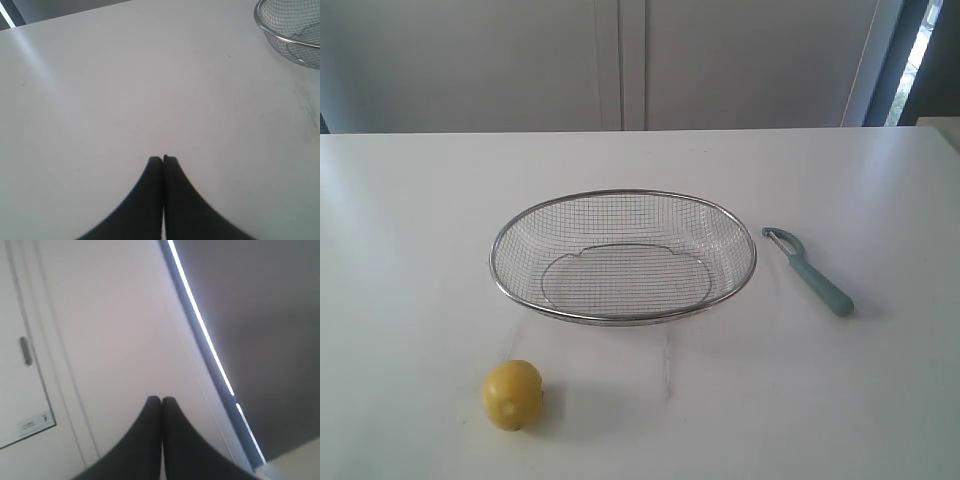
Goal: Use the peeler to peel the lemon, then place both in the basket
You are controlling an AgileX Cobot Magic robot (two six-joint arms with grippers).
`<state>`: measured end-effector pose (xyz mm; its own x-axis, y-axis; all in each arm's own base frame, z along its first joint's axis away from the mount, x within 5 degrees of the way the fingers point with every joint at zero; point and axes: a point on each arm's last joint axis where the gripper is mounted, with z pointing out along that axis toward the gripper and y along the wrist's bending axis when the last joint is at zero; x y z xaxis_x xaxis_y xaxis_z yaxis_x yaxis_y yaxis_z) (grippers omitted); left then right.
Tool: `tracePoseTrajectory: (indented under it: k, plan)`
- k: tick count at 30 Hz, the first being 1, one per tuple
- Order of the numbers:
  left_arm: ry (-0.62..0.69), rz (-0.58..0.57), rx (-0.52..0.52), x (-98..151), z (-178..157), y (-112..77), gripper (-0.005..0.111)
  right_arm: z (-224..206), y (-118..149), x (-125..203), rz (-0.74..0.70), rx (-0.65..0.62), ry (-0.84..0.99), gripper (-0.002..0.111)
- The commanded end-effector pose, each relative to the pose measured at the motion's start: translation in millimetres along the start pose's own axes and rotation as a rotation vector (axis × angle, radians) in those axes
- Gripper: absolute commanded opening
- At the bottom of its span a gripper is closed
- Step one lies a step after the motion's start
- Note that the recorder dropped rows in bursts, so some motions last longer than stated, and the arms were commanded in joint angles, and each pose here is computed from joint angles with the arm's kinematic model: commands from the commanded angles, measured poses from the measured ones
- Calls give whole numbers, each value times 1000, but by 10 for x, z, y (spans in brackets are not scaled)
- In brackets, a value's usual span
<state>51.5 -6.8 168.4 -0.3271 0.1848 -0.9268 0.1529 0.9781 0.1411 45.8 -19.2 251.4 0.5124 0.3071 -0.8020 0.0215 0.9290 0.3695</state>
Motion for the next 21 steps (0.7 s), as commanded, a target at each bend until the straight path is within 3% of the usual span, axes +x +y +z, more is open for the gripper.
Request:
tracePoseTrajectory:
  k: [1, 6, 10, 15, 21]
  plan:
    - [-1, -4, -4, 13, 5, 0, 0, 178, -53, -9, 32, 146, 103, 0]
    - [-1, -4, -4, 13, 5, 0, 0, 565, 174, 11, -45, 76, 367, 0]
    - [-1, -4, -4, 13, 5, 0, 0, 967, 377, 128, -291, -67, 624, 0]
    - [-1, -4, -4, 13, 5, 0, 0, 1393, 496, 475, -364, -179, 920, 0]
    - [-1, -4, -4, 13, 5, 0, 0, 1753, 418, 922, -660, -301, 1149, 0]
